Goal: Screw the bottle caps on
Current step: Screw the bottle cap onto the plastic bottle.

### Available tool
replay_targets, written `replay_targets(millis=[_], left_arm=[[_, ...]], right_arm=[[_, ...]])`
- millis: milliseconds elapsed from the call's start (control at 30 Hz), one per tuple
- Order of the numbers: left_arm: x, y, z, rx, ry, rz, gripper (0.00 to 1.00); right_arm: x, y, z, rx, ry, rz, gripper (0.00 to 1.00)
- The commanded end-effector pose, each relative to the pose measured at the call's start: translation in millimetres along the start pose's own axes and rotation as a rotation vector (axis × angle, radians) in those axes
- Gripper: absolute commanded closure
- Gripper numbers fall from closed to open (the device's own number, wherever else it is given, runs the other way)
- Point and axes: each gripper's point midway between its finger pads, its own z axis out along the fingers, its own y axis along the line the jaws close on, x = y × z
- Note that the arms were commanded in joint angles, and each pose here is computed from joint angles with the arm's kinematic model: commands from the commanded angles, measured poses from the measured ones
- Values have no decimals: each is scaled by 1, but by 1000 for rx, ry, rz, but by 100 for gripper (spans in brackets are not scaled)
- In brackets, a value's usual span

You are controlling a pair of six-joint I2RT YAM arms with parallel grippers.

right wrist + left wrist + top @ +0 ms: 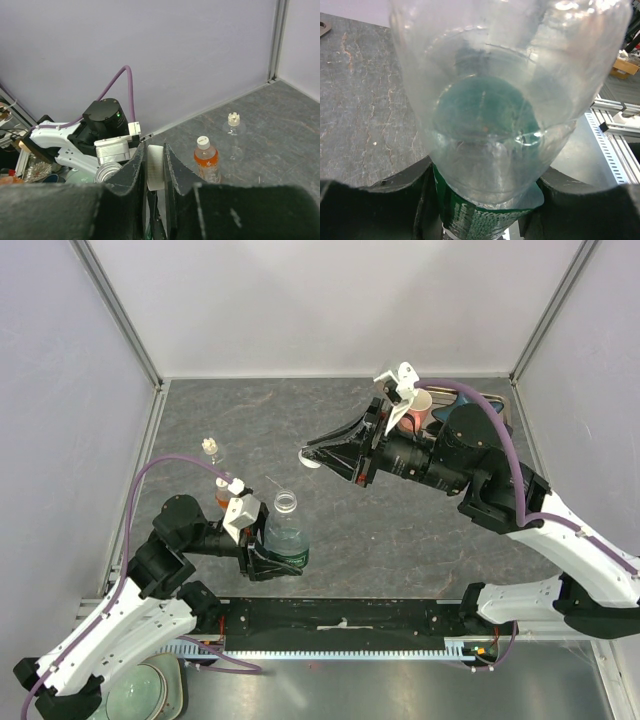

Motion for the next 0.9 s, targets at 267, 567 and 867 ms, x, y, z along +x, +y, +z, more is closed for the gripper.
replay_targets(millis=[267, 567, 867], left_arm=[[-24, -6, 1, 24, -47, 53, 83], [-21, 9, 6, -27, -46, 3, 83], [-11, 18, 9, -50, -32, -35, 83]], right_arm=[[14, 8, 10, -89, 34, -67, 100], [29, 18, 9, -64, 63, -226, 100], [26, 33, 9, -68, 59, -316, 100]])
